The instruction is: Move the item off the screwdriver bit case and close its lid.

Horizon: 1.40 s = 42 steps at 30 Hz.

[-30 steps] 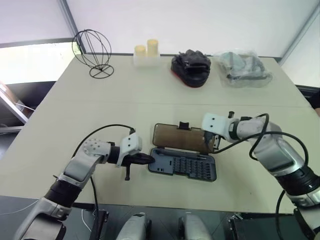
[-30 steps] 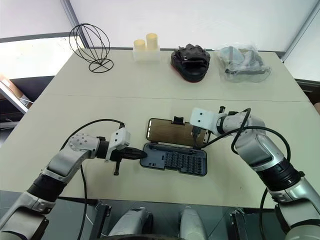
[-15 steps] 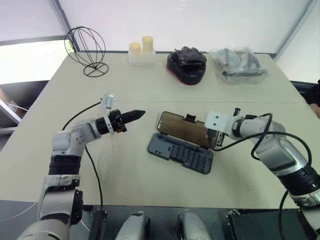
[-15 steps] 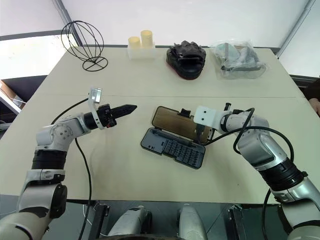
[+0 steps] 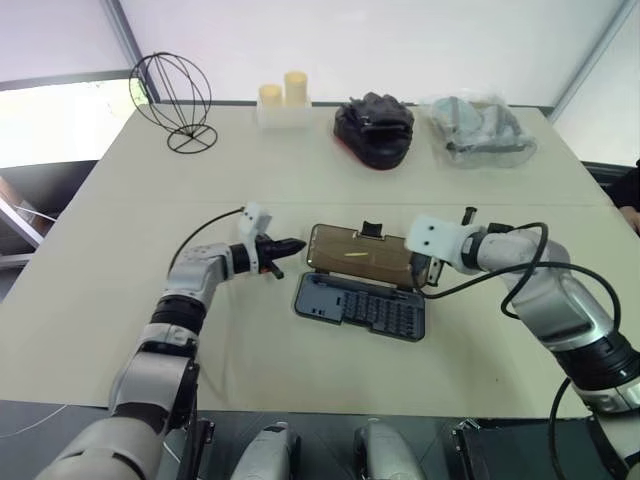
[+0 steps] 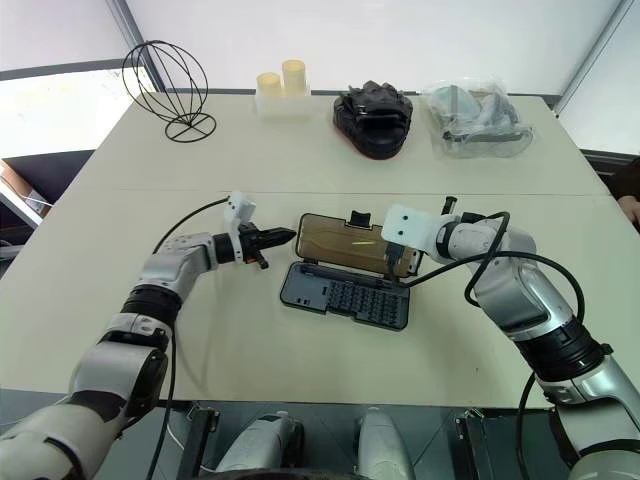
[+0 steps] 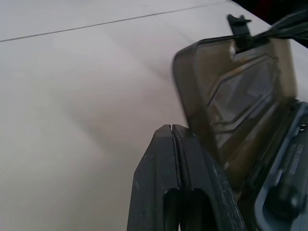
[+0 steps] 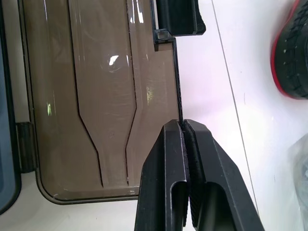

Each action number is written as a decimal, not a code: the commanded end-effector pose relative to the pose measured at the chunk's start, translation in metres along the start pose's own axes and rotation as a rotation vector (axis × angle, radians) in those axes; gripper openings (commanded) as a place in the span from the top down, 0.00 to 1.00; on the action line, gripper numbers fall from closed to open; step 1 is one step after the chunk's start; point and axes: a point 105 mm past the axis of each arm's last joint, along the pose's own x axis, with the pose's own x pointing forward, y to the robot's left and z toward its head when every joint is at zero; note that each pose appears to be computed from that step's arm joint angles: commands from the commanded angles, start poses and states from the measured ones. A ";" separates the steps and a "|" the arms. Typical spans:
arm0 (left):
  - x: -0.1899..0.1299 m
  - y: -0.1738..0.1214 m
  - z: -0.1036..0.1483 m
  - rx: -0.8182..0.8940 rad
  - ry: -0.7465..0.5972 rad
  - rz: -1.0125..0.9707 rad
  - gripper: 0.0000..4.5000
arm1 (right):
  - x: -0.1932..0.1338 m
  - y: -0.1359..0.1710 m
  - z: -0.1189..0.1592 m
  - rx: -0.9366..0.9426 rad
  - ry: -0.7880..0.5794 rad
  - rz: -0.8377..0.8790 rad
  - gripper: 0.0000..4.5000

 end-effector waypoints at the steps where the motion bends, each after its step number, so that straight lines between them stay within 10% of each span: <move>1: 0.009 -0.002 0.015 0.073 -0.018 -0.037 1.00 | -0.007 -0.010 0.020 -0.037 -0.070 -0.044 0.99; 12: 0.017 -0.005 0.009 0.109 0.043 -0.091 1.00 | -0.008 -0.006 0.023 -0.042 -0.073 -0.036 0.99; 15: 0.016 -0.004 0.006 0.116 0.051 -0.087 1.00 | -0.009 -0.005 0.021 -0.041 -0.055 -0.040 0.81; 22: 0.017 -0.004 0.010 0.097 0.011 -0.081 1.00 | -0.039 -0.004 0.024 0.039 0.016 0.017 0.01; 32: 0.004 -0.032 0.037 -0.025 -0.064 -0.359 1.00 | -0.096 -0.031 0.040 0.674 -0.155 -0.003 0.01; 42: -0.067 -0.103 -0.009 -0.107 0.313 -0.701 1.00 | -0.079 0.001 0.004 0.747 -0.035 -0.007 0.01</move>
